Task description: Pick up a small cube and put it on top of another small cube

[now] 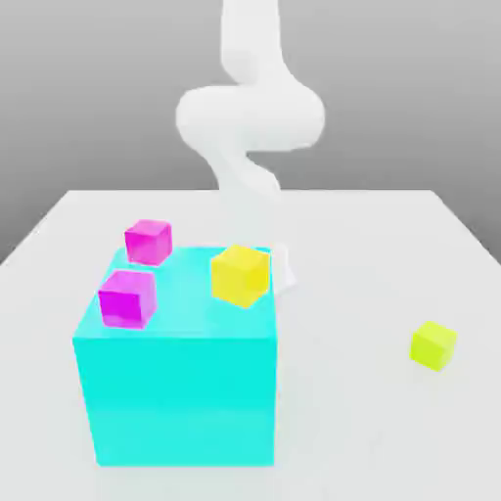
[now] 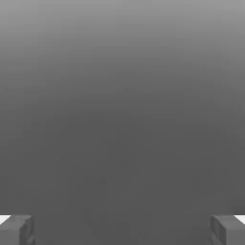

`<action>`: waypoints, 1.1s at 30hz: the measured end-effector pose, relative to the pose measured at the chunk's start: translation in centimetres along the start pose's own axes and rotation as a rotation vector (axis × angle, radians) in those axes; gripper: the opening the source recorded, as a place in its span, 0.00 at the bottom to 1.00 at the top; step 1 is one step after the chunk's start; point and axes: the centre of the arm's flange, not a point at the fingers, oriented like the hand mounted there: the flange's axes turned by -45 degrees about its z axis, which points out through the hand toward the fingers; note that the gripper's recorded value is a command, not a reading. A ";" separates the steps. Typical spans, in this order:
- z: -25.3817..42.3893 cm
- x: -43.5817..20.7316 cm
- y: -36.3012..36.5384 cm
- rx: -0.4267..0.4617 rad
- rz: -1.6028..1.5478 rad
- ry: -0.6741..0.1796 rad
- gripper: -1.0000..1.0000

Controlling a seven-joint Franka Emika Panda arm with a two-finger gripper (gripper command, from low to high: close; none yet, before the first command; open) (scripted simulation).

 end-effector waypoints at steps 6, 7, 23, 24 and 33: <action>12.4 -5.4 -9.1 0.124 -0.148 -0.195 0.50; 14.1 -6.7 -10.7 0.140 -0.175 -0.226 0.50; 26.6 -40.1 -27.2 0.254 -0.698 -0.678 0.50; 27.5 -40.8 -26.8 0.247 -0.692 -0.687 0.50; 31.6 -44.8 -26.4 0.244 -0.690 -0.697 0.00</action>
